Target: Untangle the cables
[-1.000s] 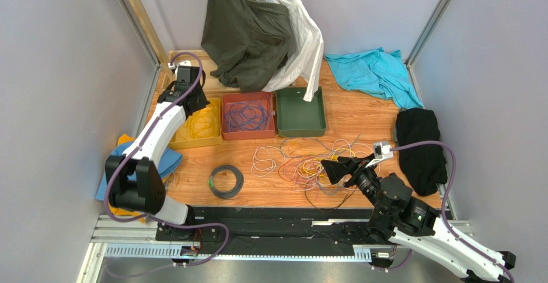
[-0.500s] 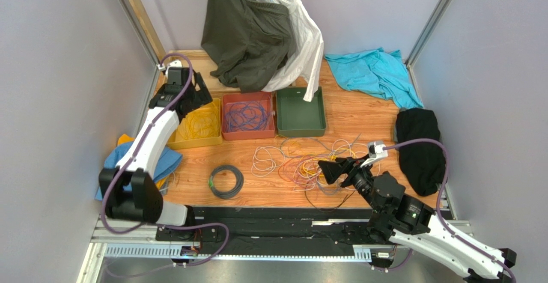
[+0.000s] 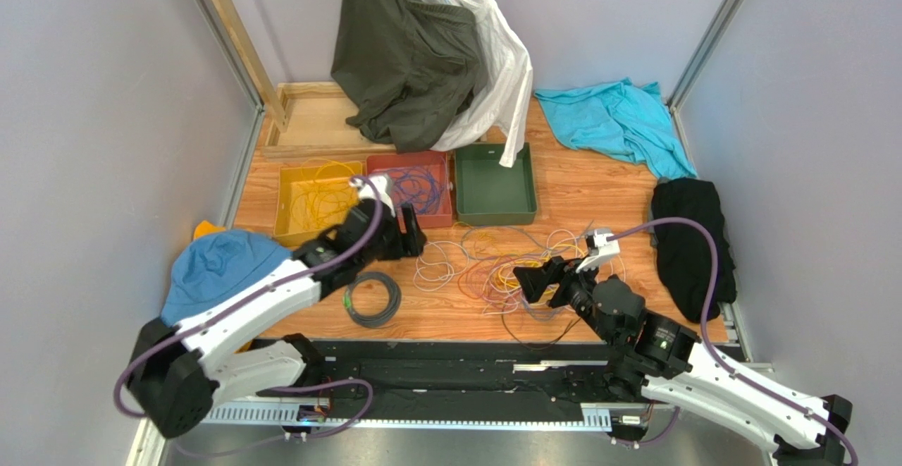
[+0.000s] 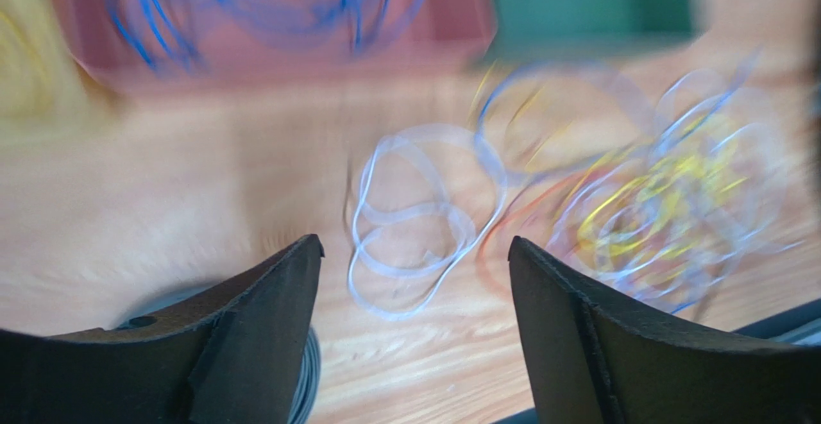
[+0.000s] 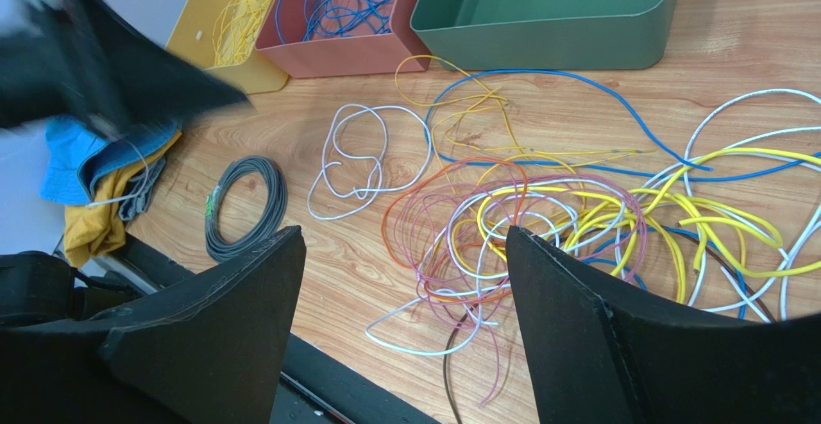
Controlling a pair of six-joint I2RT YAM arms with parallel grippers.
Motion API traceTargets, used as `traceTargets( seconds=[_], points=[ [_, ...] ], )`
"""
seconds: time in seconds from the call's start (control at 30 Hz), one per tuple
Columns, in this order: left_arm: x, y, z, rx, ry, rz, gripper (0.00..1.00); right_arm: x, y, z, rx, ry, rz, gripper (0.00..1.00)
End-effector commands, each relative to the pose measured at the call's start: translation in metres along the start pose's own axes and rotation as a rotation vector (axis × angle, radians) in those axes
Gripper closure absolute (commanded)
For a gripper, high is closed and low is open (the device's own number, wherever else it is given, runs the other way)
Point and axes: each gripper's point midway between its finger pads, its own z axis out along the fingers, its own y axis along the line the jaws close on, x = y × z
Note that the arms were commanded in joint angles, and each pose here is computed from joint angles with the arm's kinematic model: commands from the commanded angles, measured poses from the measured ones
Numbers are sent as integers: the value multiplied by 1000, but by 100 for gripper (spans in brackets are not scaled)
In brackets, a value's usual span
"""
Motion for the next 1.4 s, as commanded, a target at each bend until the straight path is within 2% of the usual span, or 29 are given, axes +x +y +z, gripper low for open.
traceTargets(
  seconds=[0.0, 0.1, 0.43, 0.57, 0.87, 0.97, 1.03, 1.07, 1.1, 1.17, 1.37],
  points=[
    [64, -15, 33, 51, 104, -47, 22, -7, 7, -1, -22, -20, 41, 20],
    [83, -24, 46, 57, 137, -23, 22, -4, 6, 0, -18, -14, 49, 20],
    [78, -10, 66, -64, 79, -6, 20, 3, 5, 0, -10, 16, 54, 20],
    [87, 1, 82, -134, 111, 31, 20, 4, 2, 0, -1, 12, 49, 20],
    [102, 14, 103, -212, 154, 19, 30, 3, -5, -3, 22, 9, 35, 20],
    [103, 17, 102, -218, 153, 21, 39, 3, -7, -4, 24, 2, 36, 20],
    [103, 17, 100, -215, 157, 30, 57, 4, -6, -4, 20, 2, 37, 20],
    [100, 14, 97, -202, 151, 27, 70, 3, -7, -4, 21, 1, 38, 20],
    [99, 15, 95, -199, 149, 30, 87, 3, -6, -4, 20, -1, 40, 20],
    [92, 11, 88, -184, 136, 30, 100, 3, -6, -4, 17, 1, 42, 20],
    [64, -12, 53, -67, 65, 40, 100, -1, 7, -5, -41, 2, 35, 20]
  ],
)
